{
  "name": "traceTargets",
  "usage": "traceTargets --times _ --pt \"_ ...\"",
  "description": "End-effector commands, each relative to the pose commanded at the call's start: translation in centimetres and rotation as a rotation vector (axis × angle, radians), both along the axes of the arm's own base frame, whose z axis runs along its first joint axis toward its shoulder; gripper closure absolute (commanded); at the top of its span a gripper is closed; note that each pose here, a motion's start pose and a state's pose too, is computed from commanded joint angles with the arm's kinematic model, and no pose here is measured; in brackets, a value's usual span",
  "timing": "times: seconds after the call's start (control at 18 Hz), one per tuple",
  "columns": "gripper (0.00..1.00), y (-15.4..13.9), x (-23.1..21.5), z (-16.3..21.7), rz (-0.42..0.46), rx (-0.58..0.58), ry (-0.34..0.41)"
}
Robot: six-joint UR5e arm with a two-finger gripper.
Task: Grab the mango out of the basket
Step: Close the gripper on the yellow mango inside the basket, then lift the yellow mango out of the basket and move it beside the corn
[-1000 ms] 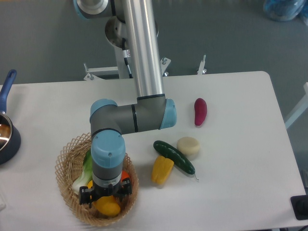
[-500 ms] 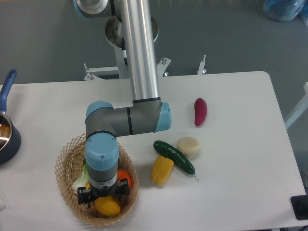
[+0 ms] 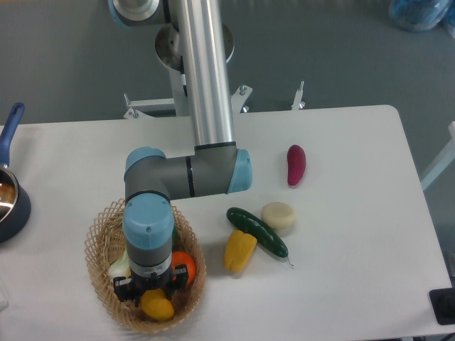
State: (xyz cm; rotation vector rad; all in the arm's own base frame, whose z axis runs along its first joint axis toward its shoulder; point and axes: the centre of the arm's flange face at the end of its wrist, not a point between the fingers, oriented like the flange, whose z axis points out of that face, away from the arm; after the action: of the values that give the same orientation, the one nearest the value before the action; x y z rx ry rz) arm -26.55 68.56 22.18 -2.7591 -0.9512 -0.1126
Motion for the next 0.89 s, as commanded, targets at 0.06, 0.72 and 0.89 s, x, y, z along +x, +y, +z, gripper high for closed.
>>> traceTargets --times 0.06,0.72,0.89 --pt "0.56 0.0 0.0 0.7 -0.002 0.009 0.004" --pt "0.58 -6.3 -5.3 17.0 -0.185 0.165 0.242" --pt "0.58 -7.8 -6.1 19.8 -0.297 0.172 0.319"
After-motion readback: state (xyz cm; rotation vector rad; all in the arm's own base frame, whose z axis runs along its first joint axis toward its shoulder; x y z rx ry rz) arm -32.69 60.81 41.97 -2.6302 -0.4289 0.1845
